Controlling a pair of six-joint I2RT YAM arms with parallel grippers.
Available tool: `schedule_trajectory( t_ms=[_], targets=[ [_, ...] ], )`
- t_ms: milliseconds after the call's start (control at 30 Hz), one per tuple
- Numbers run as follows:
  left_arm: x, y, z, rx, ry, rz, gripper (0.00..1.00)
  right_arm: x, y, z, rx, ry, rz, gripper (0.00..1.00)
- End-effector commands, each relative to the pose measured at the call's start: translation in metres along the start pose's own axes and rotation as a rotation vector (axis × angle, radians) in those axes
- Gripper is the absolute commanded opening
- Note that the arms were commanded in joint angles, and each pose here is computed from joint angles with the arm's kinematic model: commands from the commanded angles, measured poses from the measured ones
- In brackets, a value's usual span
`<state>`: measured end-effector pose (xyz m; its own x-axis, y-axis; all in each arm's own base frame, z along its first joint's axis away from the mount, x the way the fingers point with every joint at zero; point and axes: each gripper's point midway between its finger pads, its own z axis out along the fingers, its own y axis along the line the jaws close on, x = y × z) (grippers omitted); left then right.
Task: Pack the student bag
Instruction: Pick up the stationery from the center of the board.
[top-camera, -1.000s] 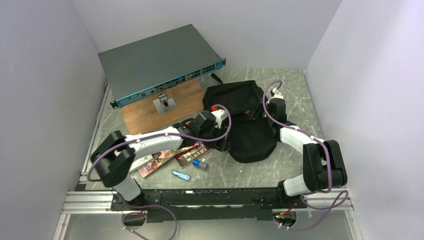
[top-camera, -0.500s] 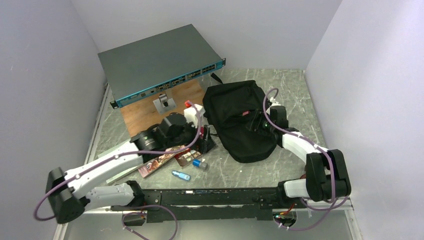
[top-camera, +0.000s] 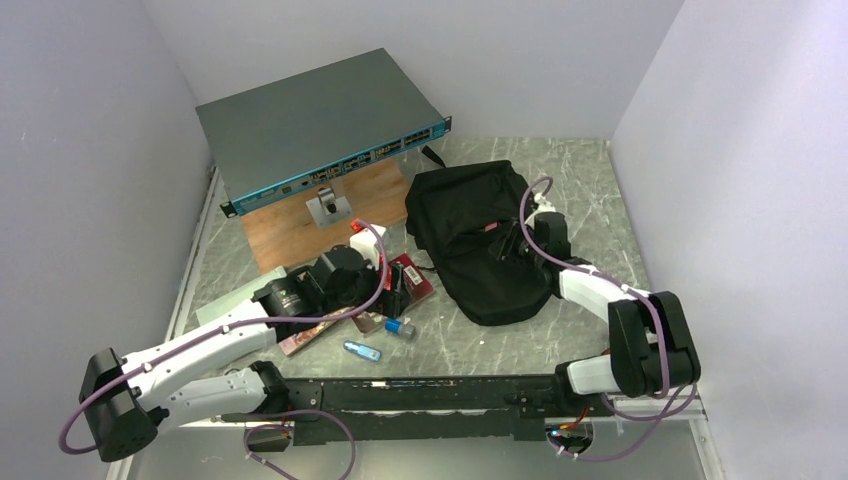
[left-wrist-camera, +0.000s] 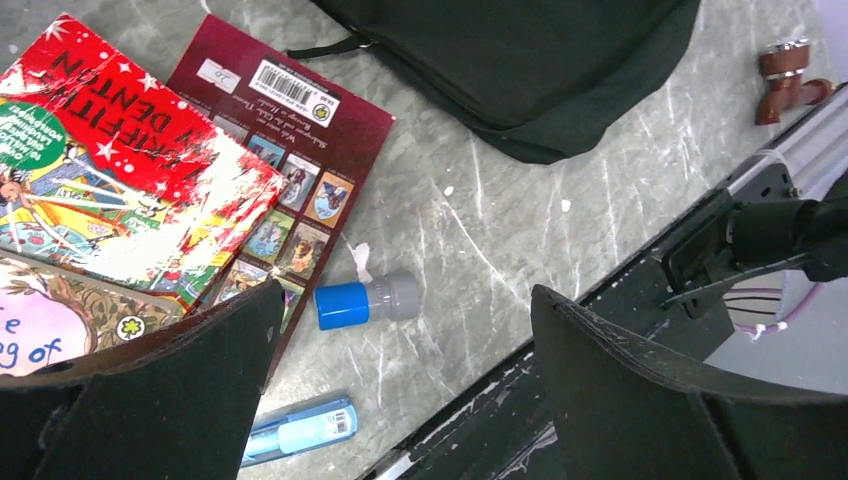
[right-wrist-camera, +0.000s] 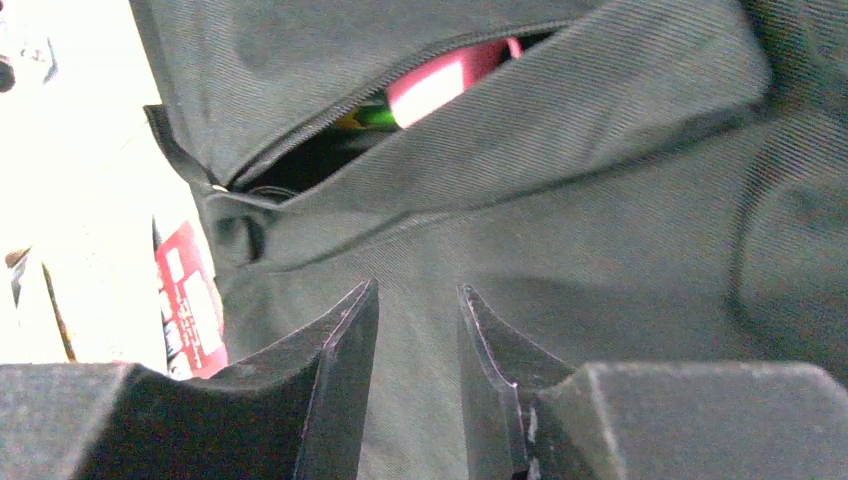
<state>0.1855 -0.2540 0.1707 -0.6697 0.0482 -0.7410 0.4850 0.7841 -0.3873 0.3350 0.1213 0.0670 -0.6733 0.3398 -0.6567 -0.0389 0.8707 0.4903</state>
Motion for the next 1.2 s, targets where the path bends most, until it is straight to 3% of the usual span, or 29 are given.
schedule_trajectory(
  t_ms=[0, 200, 400, 533, 867, 1167],
  targets=[
    [-0.006, 0.007, 0.001, -0.041, -0.04, -0.019, 1.0, -0.036, 0.047, 0.011, -0.122, -0.105, -0.034, 0.37],
    [0.007, 0.036, -0.004, -0.181, -0.019, -0.014, 1.0, 0.011, 0.114, 0.0, -0.265, -0.047, -0.188, 0.52],
    [0.001, 0.054, -0.028, -0.23, -0.138, -0.074, 1.0, 0.088, 0.162, -0.033, -0.419, 0.081, -0.478, 0.69],
    [-0.002, 0.057, -0.038, -0.222, -0.196, -0.111, 1.0, 0.129, 0.179, -0.047, -0.525, 0.161, -0.54, 0.76],
    [-0.002, 0.055, -0.047, -0.204, -0.207, -0.137, 1.0, 0.202, 0.192, -0.042, -0.45, 0.281, -0.739, 0.77],
    [0.0, 0.055, -0.039, -0.225, -0.174, -0.131, 1.0, 0.223, 0.187, -0.025, -0.346, 0.307, -0.822, 0.73]
  ],
)
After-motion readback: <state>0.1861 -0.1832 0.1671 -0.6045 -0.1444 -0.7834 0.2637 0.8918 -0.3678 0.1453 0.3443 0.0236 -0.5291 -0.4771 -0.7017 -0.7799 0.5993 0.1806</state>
